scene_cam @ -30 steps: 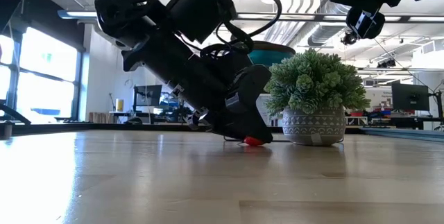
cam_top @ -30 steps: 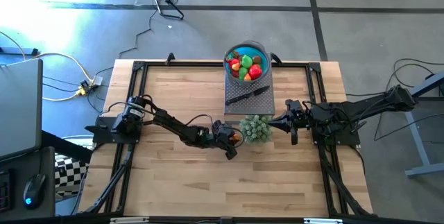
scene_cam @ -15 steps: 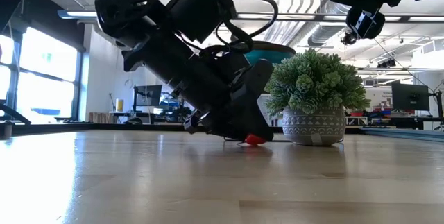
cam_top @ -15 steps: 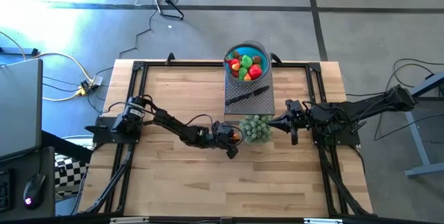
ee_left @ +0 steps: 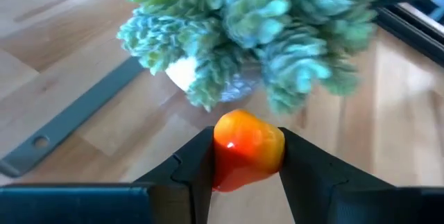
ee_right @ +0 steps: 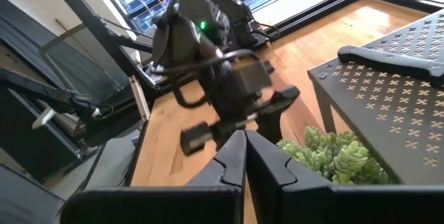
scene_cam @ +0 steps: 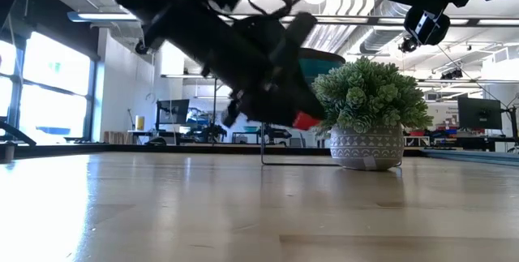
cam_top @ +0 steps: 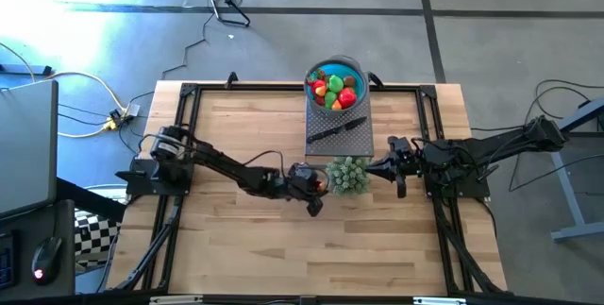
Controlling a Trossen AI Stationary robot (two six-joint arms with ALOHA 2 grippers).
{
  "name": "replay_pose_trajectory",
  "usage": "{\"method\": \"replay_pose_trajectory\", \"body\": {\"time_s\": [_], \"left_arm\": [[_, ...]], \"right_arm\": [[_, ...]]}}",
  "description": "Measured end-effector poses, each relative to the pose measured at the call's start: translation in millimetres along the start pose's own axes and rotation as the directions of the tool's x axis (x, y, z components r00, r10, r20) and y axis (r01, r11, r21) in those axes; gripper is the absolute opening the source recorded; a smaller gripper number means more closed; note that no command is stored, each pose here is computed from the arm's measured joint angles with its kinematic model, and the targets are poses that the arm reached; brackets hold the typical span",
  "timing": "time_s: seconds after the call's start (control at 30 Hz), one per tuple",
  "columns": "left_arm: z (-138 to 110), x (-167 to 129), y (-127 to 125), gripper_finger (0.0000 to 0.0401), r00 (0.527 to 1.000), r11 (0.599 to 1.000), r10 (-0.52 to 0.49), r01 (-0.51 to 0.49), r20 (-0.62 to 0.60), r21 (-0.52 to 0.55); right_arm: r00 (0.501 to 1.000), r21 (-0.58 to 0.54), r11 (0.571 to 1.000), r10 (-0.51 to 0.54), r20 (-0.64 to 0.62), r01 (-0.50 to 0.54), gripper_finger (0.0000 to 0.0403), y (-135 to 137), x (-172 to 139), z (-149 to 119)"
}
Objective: Pick & Place Fruit
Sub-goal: Put the orange pear into the blue strainer bowl
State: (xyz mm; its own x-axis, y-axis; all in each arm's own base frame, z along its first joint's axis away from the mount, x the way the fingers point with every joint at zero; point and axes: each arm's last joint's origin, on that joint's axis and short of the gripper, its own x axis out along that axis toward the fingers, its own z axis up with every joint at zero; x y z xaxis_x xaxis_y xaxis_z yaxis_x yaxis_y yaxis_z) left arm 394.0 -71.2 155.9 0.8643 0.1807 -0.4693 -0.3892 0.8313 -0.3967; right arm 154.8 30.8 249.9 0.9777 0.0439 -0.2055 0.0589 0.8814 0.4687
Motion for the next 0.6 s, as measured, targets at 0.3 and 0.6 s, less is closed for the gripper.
{"method": "replay_pose_trajectory", "body": {"time_s": [0.3,0.6], "left_arm": [[23,-33,-6,0.0136,0.994,0.998,-0.039,0.034,-0.099,-0.050],[60,-71,-16,0.0136,0.994,0.989,-0.108,0.109,0.017,-0.095]], "right_arm": [[1.000,-0.011,1.000,0.007,-0.003,-0.007,0.0002,0,0,0],[1.000,-0.011,1.000,0.003,-0.001,-0.003,0.0002,0,0,0]]}}
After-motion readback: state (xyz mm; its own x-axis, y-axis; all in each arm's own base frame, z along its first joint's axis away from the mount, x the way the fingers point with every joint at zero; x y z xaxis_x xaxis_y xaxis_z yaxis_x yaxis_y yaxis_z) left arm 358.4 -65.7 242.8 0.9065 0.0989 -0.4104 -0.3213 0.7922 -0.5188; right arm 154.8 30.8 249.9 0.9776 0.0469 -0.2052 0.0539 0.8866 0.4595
